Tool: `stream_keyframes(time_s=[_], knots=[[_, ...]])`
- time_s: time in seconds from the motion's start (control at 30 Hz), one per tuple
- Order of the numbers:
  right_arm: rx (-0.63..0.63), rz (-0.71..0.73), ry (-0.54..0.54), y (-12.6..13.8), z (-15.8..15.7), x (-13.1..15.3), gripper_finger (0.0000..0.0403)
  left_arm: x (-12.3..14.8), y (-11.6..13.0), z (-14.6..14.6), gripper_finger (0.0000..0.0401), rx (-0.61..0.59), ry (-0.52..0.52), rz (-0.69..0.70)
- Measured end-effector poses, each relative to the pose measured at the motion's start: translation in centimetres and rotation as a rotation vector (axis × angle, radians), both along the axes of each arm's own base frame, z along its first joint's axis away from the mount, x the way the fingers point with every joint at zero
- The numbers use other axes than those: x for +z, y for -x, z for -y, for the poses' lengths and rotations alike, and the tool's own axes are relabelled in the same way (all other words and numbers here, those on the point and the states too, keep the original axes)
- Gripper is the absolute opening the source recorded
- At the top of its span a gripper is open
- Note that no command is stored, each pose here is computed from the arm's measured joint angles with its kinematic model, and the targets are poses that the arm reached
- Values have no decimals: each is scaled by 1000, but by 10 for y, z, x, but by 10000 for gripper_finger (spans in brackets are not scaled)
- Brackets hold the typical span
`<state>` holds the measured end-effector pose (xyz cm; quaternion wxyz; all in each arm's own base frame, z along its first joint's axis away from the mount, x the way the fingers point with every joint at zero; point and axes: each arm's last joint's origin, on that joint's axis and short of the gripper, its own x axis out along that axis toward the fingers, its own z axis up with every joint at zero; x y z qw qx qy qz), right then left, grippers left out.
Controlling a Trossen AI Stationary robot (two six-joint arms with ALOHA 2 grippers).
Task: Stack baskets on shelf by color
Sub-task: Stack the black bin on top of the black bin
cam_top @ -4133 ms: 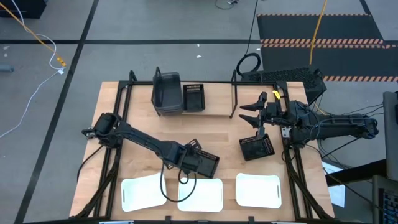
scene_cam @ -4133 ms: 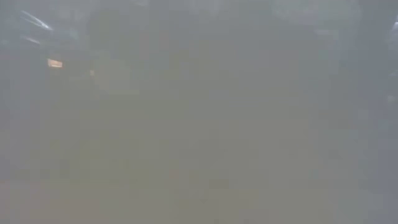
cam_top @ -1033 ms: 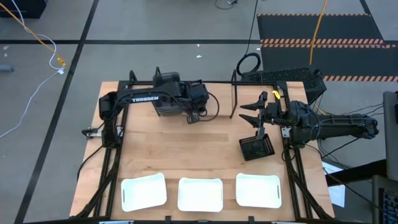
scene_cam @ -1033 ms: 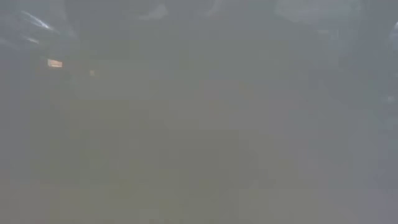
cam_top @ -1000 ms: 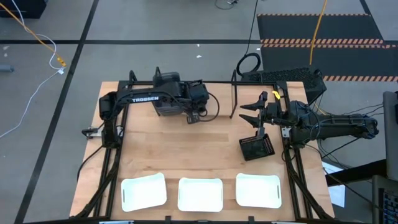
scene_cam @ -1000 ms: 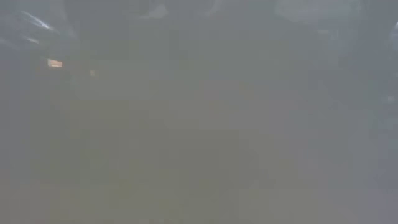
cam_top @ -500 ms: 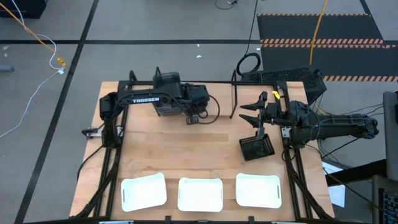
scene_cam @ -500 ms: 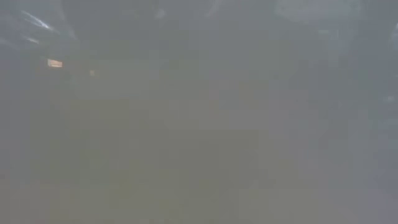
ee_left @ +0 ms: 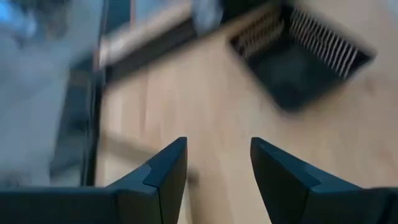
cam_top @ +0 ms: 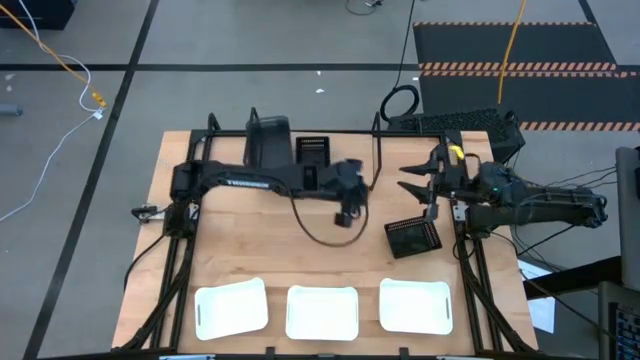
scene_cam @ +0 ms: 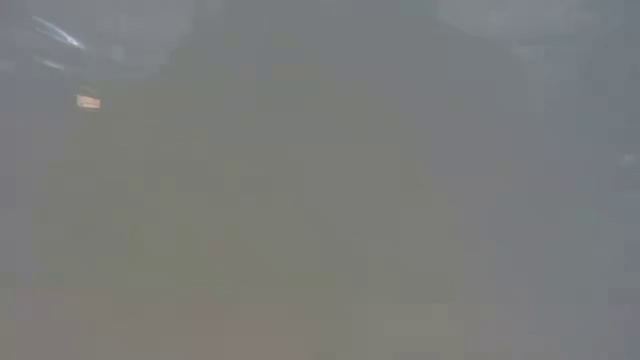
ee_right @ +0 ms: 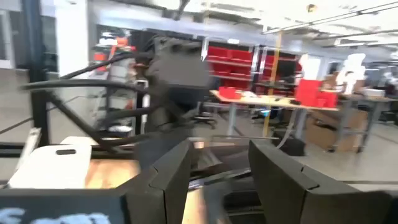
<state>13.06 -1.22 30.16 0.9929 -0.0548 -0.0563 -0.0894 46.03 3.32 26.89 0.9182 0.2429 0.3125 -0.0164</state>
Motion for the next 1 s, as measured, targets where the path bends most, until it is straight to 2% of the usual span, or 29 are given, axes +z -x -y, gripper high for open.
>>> stream_keyframes(time_s=[0.07,0.17,0.33,0.47,0.67,1.0], knots=[[-7,14,2,9,0,2,159,-10,-15,9,179,-86,-34,78],[-8,54,13,22,-1,6,159,-39,-37,15,179,-181,-59,163],[-6,41,6,31,-2,4,159,-82,-57,17,179,-349,-46,118],[-30,19,2,32,-1,2,159,-89,-57,22,179,-474,-68,83],[-83,-10,-6,30,0,-1,159,-88,-58,19,179,-516,-104,103],[-83,5,-1,27,0,1,159,-147,-72,23,179,-552,-102,113]])
